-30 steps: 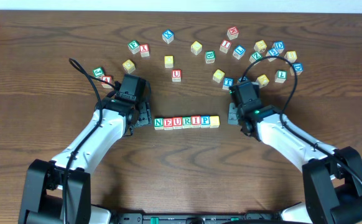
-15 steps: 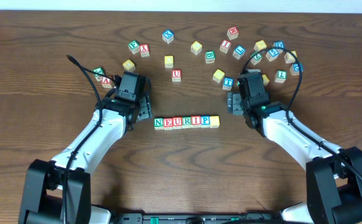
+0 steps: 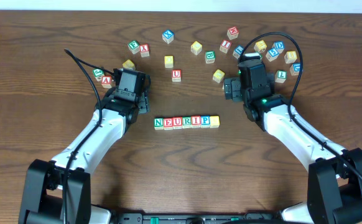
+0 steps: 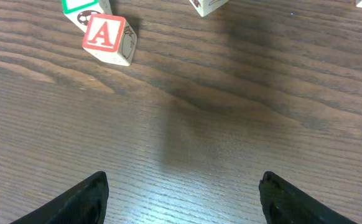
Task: Spell out NEURIPS
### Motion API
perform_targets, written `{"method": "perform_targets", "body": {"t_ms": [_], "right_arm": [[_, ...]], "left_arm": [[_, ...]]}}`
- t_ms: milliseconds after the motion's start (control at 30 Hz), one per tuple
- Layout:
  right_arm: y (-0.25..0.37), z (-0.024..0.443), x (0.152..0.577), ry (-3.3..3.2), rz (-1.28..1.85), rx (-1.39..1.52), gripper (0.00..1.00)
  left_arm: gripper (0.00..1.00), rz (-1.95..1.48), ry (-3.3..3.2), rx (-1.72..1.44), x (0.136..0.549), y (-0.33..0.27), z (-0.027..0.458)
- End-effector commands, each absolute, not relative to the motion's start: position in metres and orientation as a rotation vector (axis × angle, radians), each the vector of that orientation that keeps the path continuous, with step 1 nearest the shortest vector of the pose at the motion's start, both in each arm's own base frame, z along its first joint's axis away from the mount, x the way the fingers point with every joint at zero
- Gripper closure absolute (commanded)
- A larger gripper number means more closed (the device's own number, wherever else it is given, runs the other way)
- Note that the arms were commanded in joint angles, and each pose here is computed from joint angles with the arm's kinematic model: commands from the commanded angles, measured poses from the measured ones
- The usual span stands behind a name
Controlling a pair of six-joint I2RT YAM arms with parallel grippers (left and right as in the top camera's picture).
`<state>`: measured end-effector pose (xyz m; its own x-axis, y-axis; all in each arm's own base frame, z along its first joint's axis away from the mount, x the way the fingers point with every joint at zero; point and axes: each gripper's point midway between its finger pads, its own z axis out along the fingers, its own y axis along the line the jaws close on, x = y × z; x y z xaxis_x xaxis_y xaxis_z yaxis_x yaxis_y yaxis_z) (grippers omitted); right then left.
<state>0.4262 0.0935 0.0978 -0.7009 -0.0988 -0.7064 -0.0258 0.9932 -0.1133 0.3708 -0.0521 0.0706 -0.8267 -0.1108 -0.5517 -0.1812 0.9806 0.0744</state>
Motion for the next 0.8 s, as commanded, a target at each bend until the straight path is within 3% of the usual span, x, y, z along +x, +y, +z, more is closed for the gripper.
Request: {"method": "perform_targets", "body": {"t_ms": [0,767], "right_arm": [[0.0848,0.1144,0.4323,2.308,-0.148,-0.066,0.01],[0.0864,0.1141,0.4321,2.310,-0.138,-0.071,0.01]], "left_arm": [[0.24,0.180,2.494,-0.209,0.3801,-0.0503,0.0896],[0.23,0.180,2.494,-0.209,0.3801,-0.0503,0.0896]]}}
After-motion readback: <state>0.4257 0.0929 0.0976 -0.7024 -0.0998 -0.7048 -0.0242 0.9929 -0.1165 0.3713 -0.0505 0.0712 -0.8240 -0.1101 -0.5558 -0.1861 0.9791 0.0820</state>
